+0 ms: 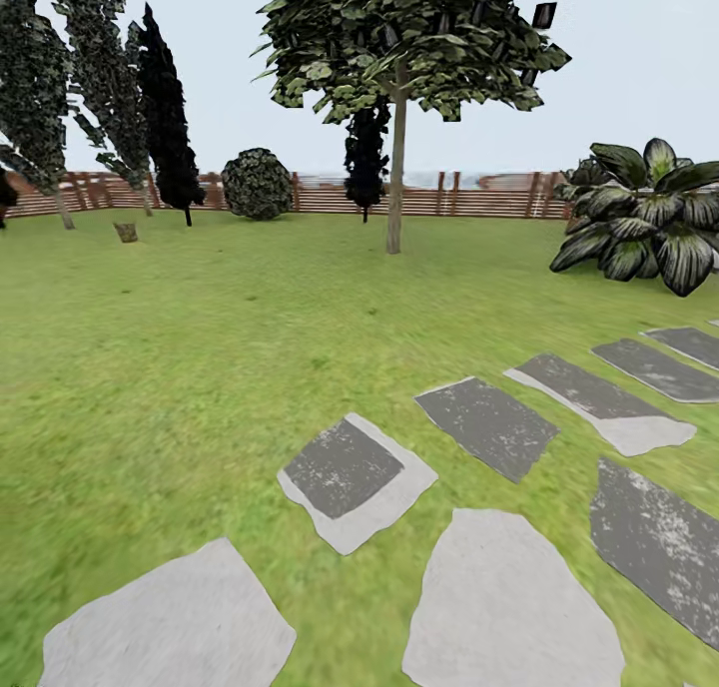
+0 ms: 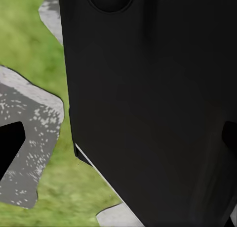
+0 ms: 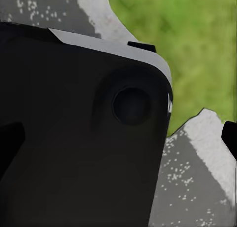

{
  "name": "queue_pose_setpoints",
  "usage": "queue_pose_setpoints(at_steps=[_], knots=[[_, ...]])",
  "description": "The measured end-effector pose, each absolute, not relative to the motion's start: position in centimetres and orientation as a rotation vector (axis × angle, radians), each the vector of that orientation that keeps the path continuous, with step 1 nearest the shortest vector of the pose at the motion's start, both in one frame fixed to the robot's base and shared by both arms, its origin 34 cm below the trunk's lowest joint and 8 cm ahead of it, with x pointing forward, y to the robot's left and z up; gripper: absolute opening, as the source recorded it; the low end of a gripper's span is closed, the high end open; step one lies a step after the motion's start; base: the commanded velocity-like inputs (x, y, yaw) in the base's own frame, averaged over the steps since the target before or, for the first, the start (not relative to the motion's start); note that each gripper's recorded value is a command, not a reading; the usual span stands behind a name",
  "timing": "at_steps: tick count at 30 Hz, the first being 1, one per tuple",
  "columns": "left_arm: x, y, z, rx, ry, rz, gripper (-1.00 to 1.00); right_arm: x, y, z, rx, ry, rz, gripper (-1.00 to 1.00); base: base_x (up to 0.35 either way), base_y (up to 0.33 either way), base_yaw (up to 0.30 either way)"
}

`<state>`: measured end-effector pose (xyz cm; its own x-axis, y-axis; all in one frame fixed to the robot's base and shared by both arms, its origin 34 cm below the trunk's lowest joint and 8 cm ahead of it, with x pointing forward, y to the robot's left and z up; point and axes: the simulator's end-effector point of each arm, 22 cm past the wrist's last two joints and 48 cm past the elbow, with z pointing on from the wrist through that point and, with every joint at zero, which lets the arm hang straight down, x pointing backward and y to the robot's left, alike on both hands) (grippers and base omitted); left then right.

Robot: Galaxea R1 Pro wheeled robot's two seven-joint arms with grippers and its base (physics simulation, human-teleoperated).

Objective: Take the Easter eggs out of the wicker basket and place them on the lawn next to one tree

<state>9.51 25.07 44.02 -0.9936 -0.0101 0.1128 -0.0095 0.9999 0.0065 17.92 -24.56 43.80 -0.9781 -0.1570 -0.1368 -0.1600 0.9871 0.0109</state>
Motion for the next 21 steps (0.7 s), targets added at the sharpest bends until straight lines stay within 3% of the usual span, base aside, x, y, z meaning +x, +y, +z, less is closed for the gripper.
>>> queue_pose_setpoints(at_steps=[21], knots=[[9.52, 25.07, 44.02, 0.015, -3.029, -0.009, 1.00, 17.90, -24.57, 43.80, -0.243, 2.997, 0.033, 1.00, 0.323, 0.000, 0.283]])
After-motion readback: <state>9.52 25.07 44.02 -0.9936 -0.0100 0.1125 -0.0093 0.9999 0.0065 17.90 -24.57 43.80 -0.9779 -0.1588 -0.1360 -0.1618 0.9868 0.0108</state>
